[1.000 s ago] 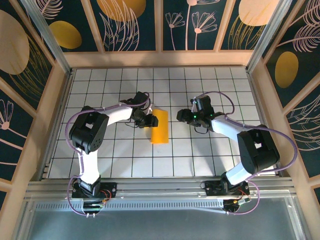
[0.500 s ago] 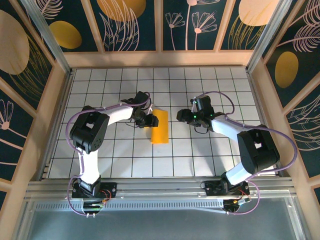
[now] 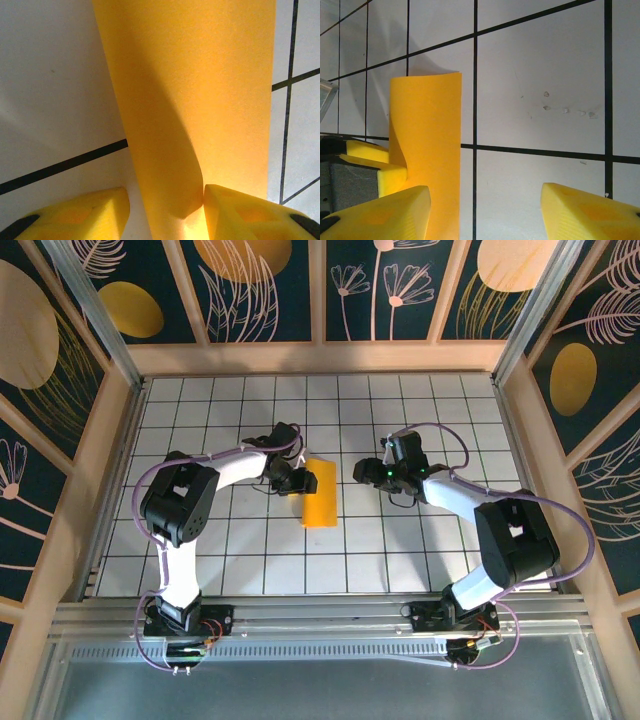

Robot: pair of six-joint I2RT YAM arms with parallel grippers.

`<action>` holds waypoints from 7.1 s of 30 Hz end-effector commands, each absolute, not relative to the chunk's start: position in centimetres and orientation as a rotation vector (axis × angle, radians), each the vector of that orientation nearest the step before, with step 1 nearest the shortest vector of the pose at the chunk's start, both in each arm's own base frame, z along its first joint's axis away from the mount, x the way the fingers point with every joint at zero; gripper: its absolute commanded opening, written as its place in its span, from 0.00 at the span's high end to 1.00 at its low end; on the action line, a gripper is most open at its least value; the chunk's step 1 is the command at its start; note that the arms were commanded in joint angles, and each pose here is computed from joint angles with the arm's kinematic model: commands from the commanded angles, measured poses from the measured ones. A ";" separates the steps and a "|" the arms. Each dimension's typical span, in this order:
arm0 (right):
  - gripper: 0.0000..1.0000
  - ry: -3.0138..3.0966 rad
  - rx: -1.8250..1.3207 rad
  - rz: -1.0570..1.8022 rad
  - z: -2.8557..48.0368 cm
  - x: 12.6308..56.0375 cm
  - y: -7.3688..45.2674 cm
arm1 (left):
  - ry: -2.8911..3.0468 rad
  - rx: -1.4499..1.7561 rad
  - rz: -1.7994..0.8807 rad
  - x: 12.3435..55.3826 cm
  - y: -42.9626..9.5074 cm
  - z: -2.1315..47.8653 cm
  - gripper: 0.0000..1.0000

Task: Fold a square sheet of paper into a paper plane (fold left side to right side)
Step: First fold in half a square sheet of paper at the center of the table, then hold the square sheet of paper at the center of the table, then first fold the square sheet of paper in half at the center of the table.

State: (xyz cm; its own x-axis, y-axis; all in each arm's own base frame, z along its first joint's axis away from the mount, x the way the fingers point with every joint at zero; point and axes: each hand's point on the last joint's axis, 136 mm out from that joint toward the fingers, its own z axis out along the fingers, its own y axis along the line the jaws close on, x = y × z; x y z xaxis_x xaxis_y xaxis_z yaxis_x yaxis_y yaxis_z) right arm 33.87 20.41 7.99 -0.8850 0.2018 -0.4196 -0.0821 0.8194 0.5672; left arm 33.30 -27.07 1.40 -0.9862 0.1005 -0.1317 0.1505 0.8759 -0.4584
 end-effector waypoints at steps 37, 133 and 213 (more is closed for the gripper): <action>0.40 2.514 0.012 0.884 8.7 33.9 22.6 | 3.078 0.215 -0.498 31.2 -24.8 -4.7 0.53; 0.41 2.545 -0.041 0.929 8.1 33.4 25.0 | 3.103 0.194 -0.419 30.7 -23.8 -5.5 0.53; 1.00 2.884 -0.038 0.928 -2.2 29.2 28.2 | 2.632 0.180 -1.100 33.6 -28.1 8.9 0.62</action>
